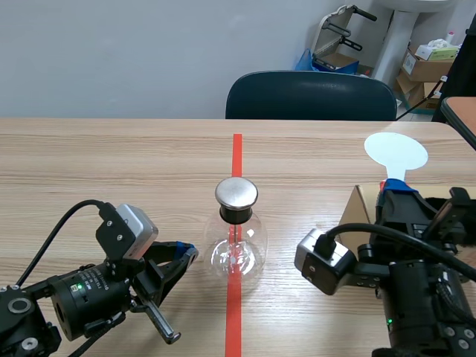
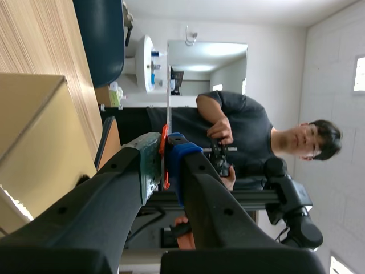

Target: Do the electroscope experiment

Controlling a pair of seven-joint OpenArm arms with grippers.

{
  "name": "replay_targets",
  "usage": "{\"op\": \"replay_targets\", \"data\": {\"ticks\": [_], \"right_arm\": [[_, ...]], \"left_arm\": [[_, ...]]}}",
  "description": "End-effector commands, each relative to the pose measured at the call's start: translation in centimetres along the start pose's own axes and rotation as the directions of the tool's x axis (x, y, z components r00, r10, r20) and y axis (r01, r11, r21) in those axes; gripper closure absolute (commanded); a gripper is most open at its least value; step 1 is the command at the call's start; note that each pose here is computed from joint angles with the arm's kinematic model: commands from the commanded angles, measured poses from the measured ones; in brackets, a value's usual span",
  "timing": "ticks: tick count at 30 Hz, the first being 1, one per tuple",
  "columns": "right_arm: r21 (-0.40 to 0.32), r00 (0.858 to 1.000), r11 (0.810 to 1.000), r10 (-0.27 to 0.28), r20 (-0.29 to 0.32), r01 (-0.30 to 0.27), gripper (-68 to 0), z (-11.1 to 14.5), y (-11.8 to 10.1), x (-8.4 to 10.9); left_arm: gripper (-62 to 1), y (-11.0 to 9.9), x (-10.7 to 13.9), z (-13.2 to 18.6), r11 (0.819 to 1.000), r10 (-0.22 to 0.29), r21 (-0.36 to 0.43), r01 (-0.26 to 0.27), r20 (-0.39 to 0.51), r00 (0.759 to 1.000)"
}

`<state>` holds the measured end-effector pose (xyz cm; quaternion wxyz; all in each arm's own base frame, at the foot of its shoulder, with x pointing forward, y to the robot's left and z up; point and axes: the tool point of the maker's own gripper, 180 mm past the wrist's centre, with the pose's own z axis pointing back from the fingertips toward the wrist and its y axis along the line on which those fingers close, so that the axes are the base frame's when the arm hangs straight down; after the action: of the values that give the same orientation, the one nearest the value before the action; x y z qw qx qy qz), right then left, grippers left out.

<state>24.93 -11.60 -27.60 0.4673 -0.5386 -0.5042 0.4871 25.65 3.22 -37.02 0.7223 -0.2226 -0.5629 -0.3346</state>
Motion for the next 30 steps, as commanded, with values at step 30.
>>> {"op": "replay_targets", "data": {"ticks": [30], "right_arm": [[-0.019, 0.751, 1.000, 0.015, 0.660, -0.004, -2.0, 4.2, -0.3, 11.7]], "left_arm": [[-4.1, -0.1, 1.0, -0.3, 1.000, 0.006, 0.003, -0.006, 0.034, 0.999]]}}
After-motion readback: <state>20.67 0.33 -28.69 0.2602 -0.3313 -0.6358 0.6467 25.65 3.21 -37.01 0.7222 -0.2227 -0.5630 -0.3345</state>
